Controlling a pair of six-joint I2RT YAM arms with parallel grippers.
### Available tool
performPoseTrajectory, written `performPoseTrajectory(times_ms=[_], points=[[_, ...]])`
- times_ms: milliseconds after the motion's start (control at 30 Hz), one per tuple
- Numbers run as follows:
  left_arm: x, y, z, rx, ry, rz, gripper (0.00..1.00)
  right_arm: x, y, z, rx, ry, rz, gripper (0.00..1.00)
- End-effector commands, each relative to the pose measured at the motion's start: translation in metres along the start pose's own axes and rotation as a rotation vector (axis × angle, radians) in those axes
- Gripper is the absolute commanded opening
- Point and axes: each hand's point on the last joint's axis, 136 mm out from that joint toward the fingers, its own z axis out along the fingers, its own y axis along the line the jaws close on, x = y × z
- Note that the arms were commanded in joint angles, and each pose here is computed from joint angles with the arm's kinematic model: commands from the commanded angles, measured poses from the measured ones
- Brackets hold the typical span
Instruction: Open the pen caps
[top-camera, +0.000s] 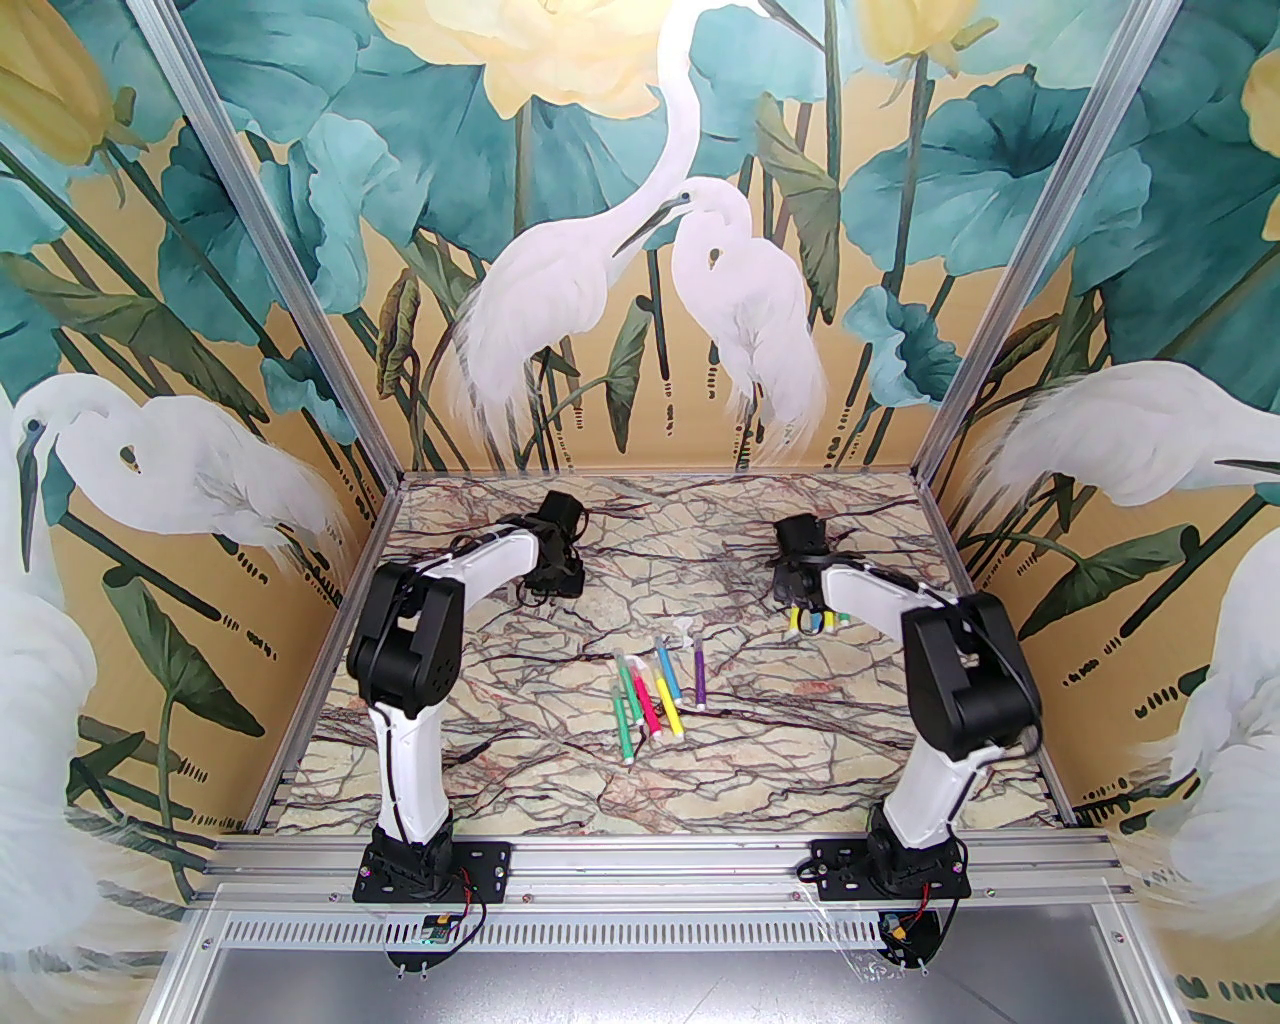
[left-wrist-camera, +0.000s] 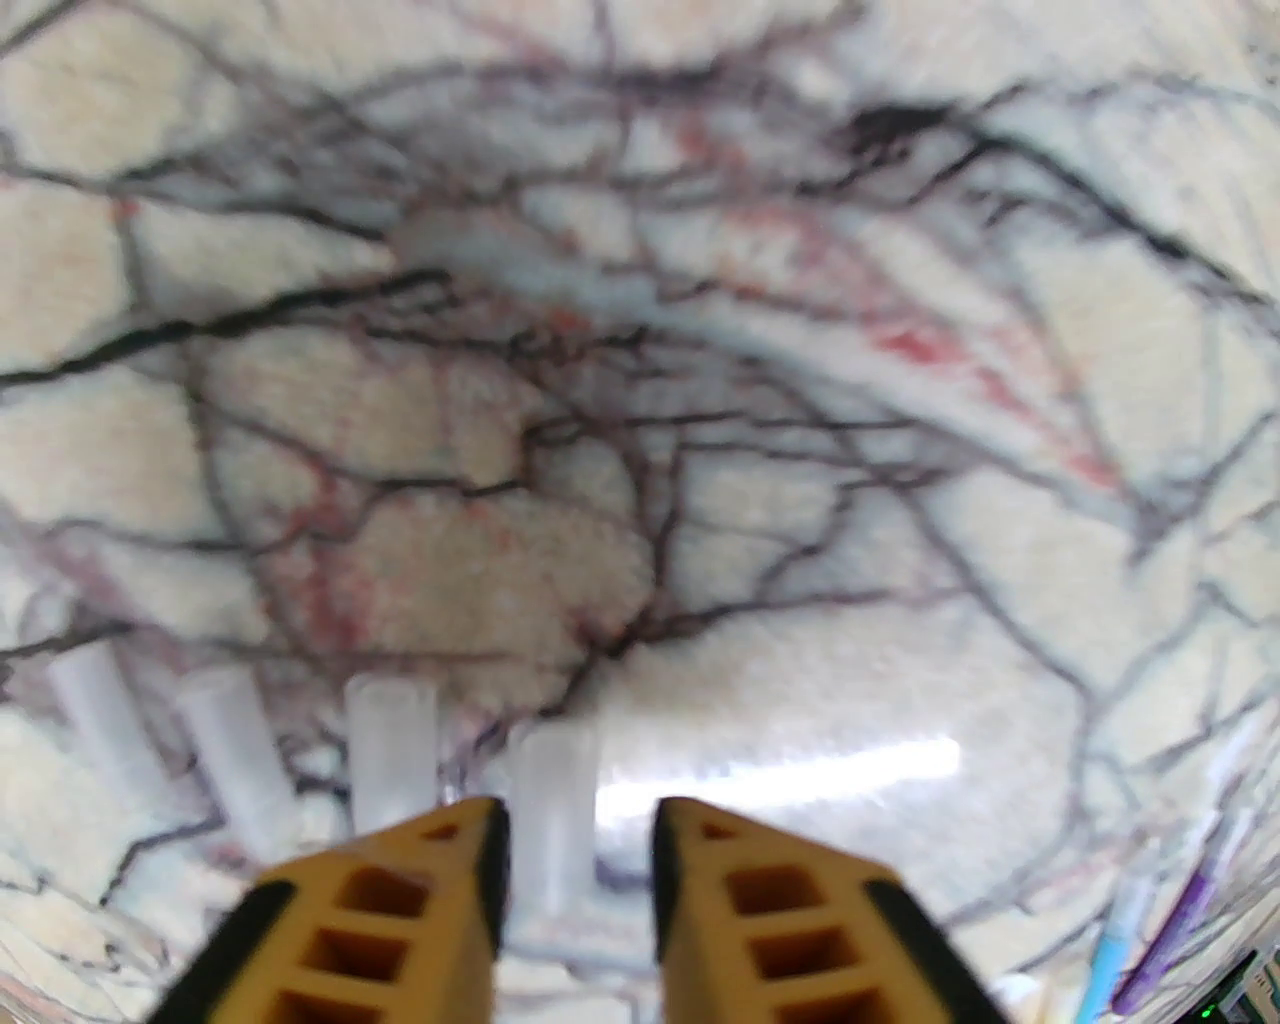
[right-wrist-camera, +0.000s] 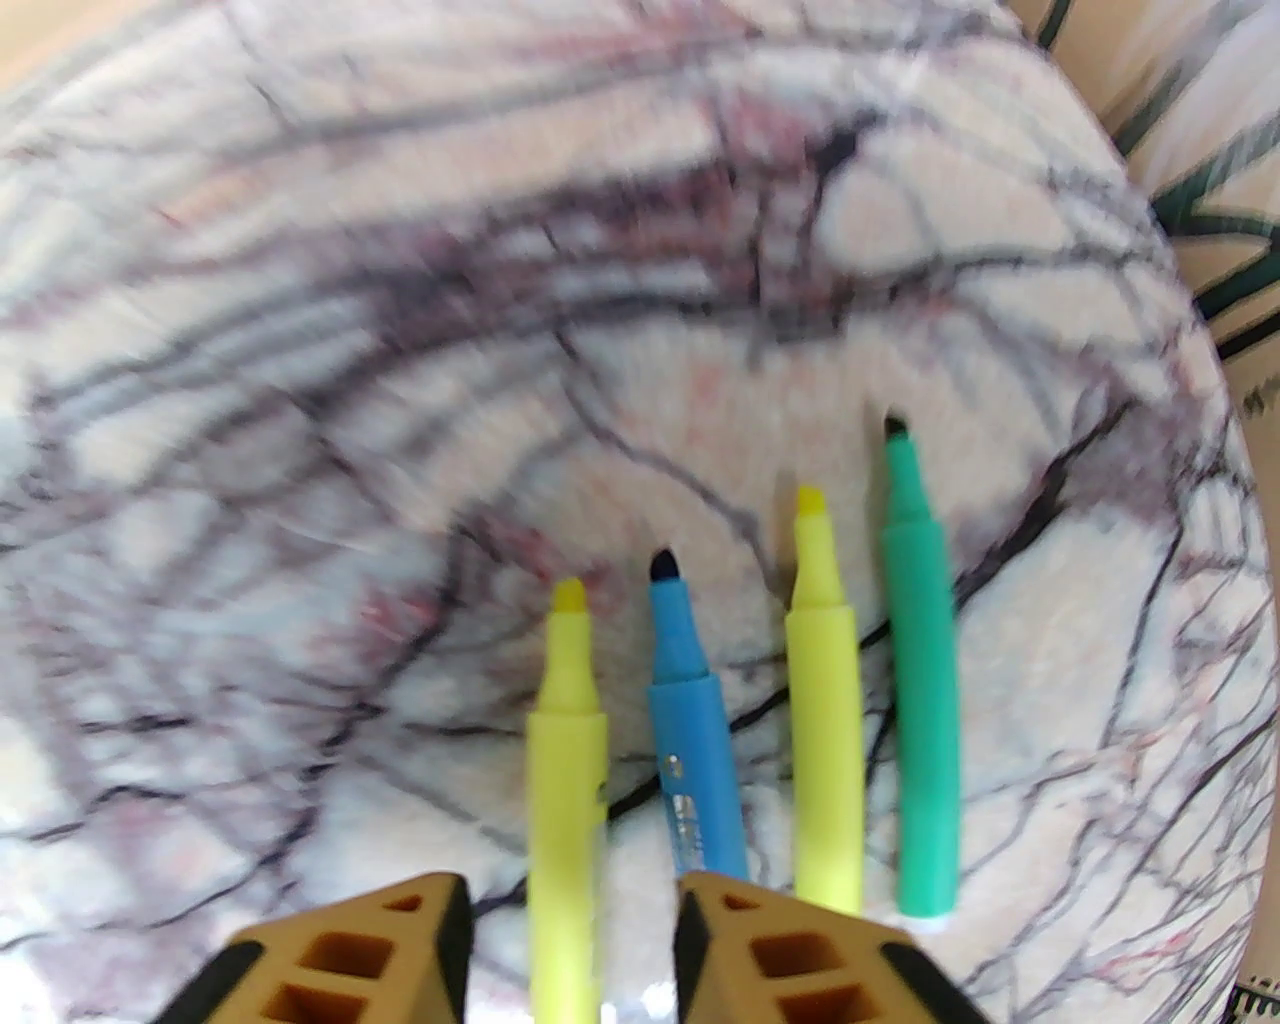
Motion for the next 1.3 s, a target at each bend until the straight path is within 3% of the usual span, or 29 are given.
performPoseTrajectory(times_ms=[0, 267, 333, 800, 1267], points=[[-0.008, 0.002, -0.026, 0.025, -0.062, -0.008, 0.43, 0.004, 0.012, -0.021, -0.051, 0.004, -0.057, 0.45], [-0.008, 0.004, -0.055, 0.059, -0.208, -0.004, 0.79, 0.034, 0.04, -0.044, -0.119, 0.114, -0.171, 0.48], [-0.007, 0.008, -0.062, 0.06, -0.246, -0.006, 0.83, 0.046, 0.048, -0.05, -0.135, 0.153, -0.208, 0.48], [0.002, 0.017, -0.087, 0.145, -0.45, -0.024, 0.91, 0.108, 0.119, -0.074, -0.207, 0.293, -0.31, 0.47], [0.007, 0.023, -0.098, 0.145, -0.55, -0.002, 0.93, 0.149, 0.148, -0.065, -0.229, 0.436, -0.301, 0.39]])
